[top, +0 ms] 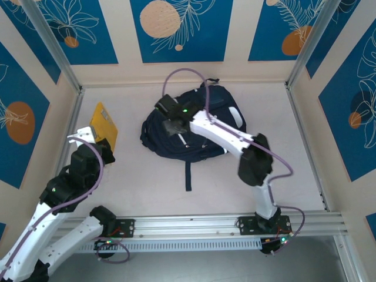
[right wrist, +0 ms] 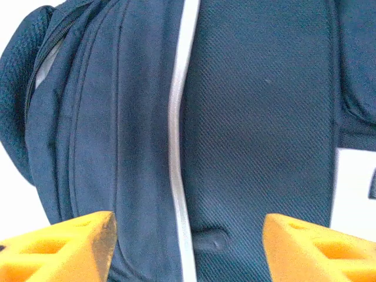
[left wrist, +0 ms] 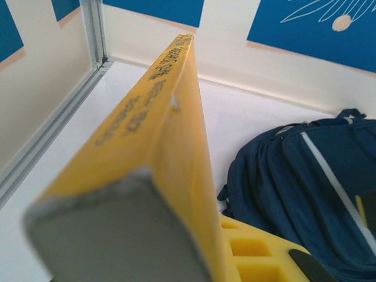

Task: Pack the student bag
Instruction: Open the student bag at the center of the table.

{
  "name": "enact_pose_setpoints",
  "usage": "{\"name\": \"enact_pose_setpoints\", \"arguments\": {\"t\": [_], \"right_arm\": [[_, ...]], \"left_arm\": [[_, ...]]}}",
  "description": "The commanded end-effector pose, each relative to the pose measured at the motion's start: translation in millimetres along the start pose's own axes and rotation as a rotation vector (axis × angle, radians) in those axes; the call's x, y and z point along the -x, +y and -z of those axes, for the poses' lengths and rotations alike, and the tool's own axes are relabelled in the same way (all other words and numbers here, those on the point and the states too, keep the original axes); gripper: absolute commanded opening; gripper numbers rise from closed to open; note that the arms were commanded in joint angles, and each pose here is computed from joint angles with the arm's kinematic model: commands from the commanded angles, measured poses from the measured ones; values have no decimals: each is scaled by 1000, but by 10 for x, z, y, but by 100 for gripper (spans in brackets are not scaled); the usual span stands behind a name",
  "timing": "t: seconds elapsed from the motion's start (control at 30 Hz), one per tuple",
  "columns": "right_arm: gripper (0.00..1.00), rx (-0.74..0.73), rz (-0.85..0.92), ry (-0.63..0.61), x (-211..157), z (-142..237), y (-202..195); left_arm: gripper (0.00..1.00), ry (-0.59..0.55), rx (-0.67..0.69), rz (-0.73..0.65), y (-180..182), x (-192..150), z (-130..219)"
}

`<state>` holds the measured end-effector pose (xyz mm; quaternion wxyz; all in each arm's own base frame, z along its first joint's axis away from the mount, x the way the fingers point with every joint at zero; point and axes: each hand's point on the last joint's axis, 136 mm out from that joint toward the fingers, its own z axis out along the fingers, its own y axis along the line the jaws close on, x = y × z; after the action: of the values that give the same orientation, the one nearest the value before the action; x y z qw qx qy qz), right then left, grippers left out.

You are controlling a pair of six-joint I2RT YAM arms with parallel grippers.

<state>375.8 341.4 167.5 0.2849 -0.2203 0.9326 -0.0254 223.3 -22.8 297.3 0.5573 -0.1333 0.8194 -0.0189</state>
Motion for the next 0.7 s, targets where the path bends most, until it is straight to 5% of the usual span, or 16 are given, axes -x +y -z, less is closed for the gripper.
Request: {"name": "enact_pose_setpoints", "arguments": {"t": [0.0, 0.27, 0.67], "right_arm": [[77, -76, 83, 52, -78, -42, -29], [80, -58, -1, 116, 23, -405, 52], [72, -7, -9, 265, -296, -892, 179]], "left_arm": [[0, -126, 5, 45, 33, 272, 62], [0, -123, -37, 32, -49, 239, 33], [0, -122, -65, 20, -113, 227, 12]]}}
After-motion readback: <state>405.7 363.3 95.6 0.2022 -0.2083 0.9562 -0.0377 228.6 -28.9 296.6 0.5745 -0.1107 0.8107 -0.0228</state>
